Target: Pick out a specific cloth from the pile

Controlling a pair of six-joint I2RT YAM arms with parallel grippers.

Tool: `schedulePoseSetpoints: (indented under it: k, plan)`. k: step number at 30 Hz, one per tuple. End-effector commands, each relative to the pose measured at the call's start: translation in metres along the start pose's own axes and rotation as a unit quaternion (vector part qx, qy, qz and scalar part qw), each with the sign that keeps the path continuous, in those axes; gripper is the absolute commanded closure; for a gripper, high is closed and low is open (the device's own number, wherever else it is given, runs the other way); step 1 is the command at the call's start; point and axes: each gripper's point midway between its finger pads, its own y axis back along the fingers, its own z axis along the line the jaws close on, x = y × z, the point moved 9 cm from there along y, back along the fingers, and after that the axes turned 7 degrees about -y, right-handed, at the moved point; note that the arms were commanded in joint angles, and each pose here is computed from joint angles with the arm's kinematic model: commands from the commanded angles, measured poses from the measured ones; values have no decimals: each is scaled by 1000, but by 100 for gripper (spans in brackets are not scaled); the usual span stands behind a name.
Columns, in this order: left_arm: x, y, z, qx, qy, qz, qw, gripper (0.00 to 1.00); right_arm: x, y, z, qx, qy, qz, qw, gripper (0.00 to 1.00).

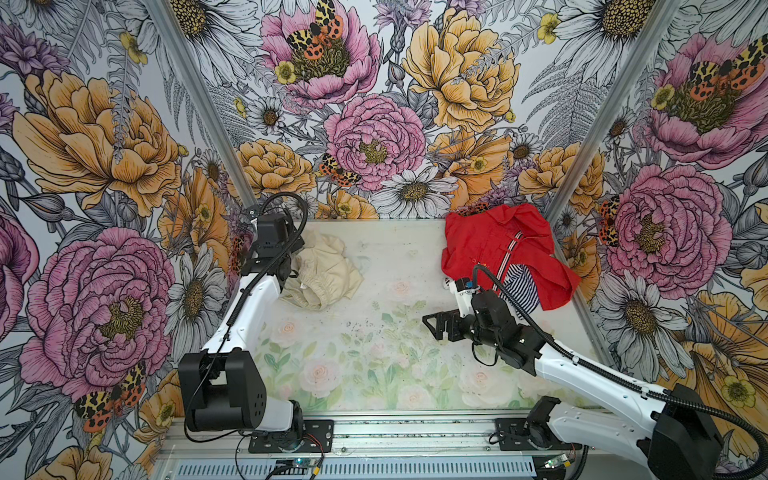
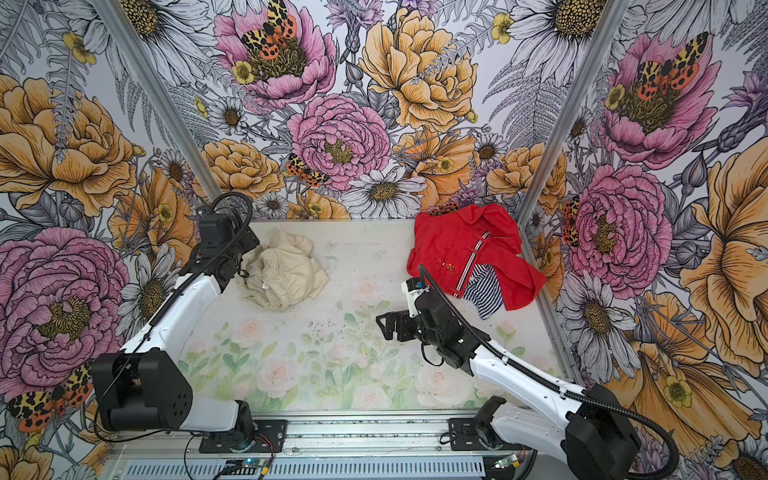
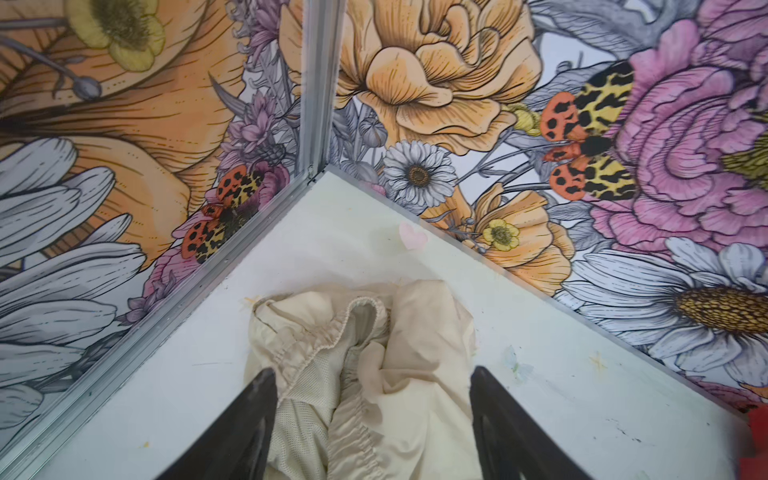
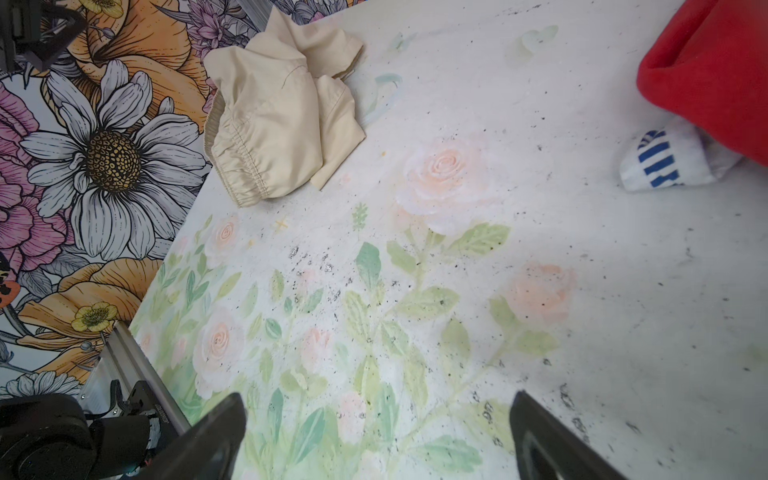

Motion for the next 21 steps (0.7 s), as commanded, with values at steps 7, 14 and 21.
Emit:
schedulePoseSetpoints:
  k: [7, 14, 21]
  plan:
    - [58, -60, 35, 145, 84, 102, 981, 1, -3, 11, 1, -9, 5, -20, 1000, 1]
    - [63, -57, 29, 140, 38, 74, 987, 1, -4, 10, 1, -9, 3, -19, 1000, 1]
    - [55, -51, 7, 91, -43, 73, 992, 1, -6, 6, 4, -11, 5, -14, 1000, 1]
